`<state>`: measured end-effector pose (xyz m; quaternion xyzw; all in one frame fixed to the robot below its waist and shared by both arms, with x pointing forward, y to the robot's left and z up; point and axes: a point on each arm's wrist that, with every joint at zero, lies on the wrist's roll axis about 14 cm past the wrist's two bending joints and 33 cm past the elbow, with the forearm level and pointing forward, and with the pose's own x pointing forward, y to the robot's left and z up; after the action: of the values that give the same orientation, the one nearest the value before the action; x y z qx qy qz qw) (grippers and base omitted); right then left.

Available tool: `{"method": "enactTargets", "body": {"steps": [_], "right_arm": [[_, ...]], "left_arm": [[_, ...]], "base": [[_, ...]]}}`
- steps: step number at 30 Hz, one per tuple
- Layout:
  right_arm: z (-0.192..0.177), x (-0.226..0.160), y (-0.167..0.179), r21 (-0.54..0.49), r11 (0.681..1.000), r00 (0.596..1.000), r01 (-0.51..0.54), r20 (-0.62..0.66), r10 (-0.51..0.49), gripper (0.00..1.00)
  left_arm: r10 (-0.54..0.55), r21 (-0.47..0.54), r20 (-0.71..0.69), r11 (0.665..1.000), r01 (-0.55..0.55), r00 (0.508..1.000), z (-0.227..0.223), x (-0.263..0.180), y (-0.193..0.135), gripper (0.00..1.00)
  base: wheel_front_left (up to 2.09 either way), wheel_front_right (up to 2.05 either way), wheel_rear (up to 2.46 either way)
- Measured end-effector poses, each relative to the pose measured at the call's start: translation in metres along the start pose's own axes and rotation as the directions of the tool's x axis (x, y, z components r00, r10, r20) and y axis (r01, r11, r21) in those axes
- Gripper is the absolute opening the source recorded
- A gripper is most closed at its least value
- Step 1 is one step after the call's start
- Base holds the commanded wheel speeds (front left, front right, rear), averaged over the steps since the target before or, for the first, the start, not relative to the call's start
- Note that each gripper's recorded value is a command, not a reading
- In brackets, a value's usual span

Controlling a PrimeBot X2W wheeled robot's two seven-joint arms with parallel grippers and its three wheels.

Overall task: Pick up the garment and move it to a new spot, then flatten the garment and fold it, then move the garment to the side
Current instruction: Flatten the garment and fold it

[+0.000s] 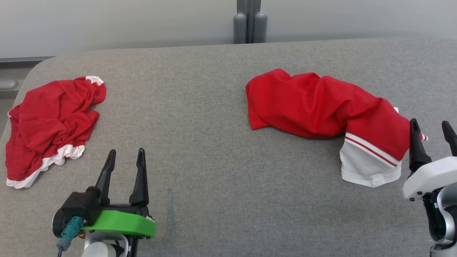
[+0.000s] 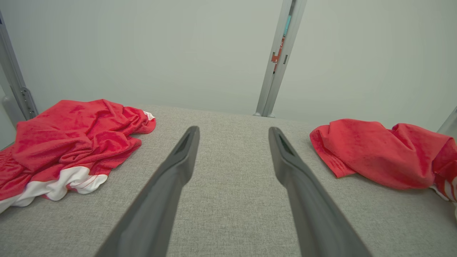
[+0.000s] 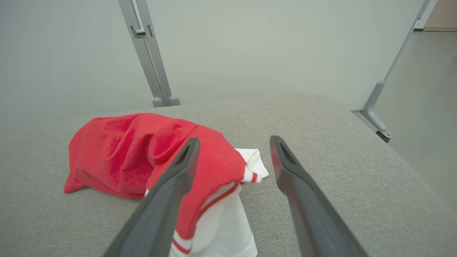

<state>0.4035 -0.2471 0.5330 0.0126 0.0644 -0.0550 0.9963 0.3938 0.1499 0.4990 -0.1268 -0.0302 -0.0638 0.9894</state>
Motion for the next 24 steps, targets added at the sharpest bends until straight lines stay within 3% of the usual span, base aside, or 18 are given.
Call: {"method": "enactTargets", "body": {"steps": [9, 14, 24], "right_arm": [[0.016, -0.009, 0.032, 0.122, 0.986, 0.980, -0.112, 0.179, 0.089, 1.00], [0.020, -0.017, 0.053, 0.110, 0.979, 0.954, -0.171, 0.266, 0.137, 1.00], [-0.008, -0.029, 0.060, 0.086, 0.980, 0.968, -0.180, 0.190, 0.161, 1.00]], "left_arm": [[-0.017, 0.001, 0.013, 1.000, 0.017, 1.000, 0.004, 0.002, -0.006, 1.00], [-0.019, 0.003, 0.014, 1.000, 0.019, 1.000, 0.006, -0.005, -0.007, 1.00], [-0.033, 0.010, 0.018, 0.999, 0.033, 0.999, 0.009, -0.014, -0.012, 1.00]], "base": [[0.00, 0.00, 0.00], [0.00, 0.00, 0.00], [0.00, 0.00, 0.00]]}}
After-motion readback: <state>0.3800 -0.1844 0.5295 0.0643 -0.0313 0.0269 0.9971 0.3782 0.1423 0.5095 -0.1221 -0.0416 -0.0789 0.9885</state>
